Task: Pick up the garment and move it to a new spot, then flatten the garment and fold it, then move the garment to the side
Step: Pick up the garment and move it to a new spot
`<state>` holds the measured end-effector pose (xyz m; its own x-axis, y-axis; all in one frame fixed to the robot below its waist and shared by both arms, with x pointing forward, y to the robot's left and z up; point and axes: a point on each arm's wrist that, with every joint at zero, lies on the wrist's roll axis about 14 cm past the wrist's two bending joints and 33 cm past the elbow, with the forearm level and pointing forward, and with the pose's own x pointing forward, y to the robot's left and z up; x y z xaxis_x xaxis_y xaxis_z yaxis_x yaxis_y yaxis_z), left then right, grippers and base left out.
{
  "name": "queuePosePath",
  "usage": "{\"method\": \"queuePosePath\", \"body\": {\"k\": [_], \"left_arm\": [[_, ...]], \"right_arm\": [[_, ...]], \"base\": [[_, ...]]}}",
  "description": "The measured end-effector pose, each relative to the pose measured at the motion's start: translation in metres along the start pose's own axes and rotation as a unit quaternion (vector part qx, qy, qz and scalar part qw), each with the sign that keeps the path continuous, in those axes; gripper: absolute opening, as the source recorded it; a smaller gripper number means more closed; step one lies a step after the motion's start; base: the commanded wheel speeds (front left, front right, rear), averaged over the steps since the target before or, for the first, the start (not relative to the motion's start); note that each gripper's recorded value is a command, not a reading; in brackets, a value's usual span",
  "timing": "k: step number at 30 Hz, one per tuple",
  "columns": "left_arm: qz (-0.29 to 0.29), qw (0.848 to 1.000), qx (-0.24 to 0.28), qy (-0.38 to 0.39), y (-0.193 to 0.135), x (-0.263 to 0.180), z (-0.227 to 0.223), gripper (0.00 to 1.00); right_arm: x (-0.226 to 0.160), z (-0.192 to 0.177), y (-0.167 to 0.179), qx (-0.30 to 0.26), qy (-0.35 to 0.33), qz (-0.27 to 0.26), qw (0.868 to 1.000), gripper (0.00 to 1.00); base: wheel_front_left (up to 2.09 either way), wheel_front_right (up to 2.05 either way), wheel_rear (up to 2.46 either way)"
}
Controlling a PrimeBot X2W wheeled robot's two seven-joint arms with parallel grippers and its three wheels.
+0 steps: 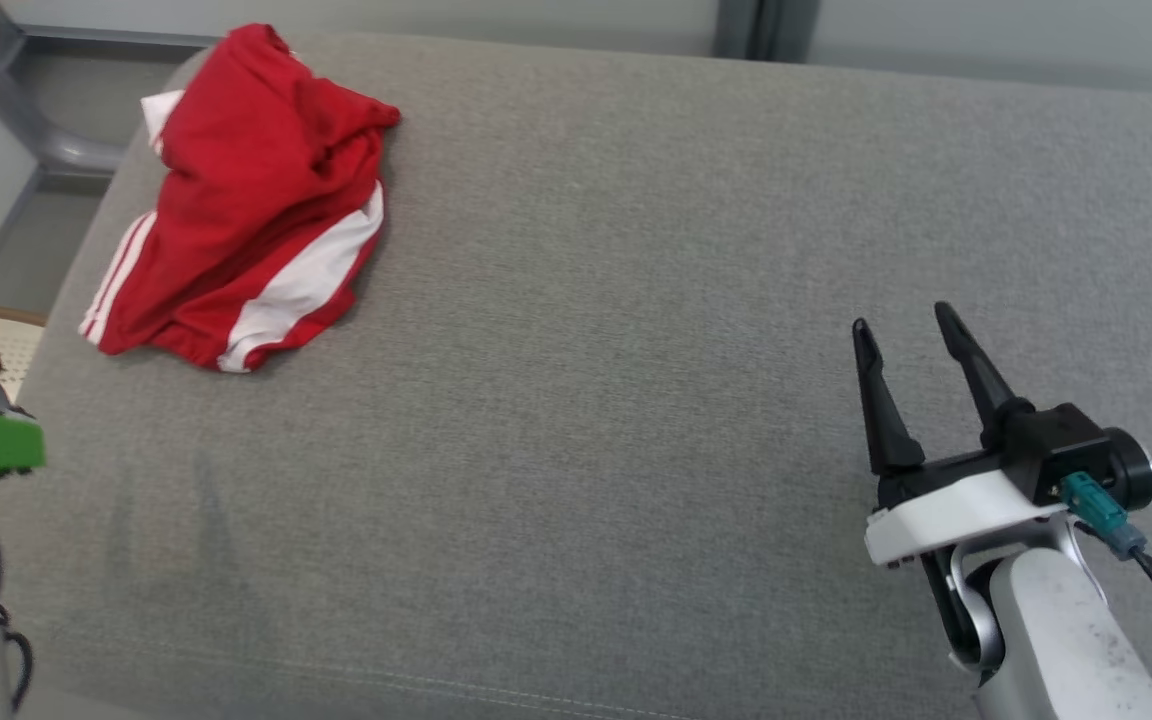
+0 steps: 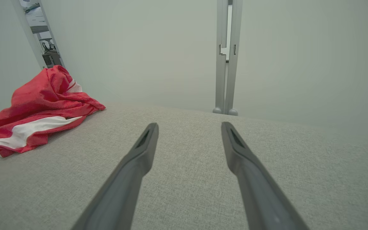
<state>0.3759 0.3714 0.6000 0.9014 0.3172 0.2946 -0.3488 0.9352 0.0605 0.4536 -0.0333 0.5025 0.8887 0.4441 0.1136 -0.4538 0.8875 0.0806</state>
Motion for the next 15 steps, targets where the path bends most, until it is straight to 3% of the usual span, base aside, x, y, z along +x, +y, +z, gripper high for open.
{"method": "queuePosePath", "body": {"k": [7, 15], "left_arm": [[-0.047, 0.999, -0.005, -0.011, -0.031, 0.074, -0.009, 1.0], [-0.095, 0.993, -0.026, 0.059, -0.071, 0.136, -0.063, 1.0]], "right_arm": [[-0.009, -0.006, -0.062, -0.024, 0.001, -0.078, 0.997, 1.0], [-0.019, -0.026, -0.101, -0.034, 0.019, -0.127, 0.991, 1.0]], "base": [[0.0, 0.0, 0.0], [0.0, 0.0, 0.0]]}}
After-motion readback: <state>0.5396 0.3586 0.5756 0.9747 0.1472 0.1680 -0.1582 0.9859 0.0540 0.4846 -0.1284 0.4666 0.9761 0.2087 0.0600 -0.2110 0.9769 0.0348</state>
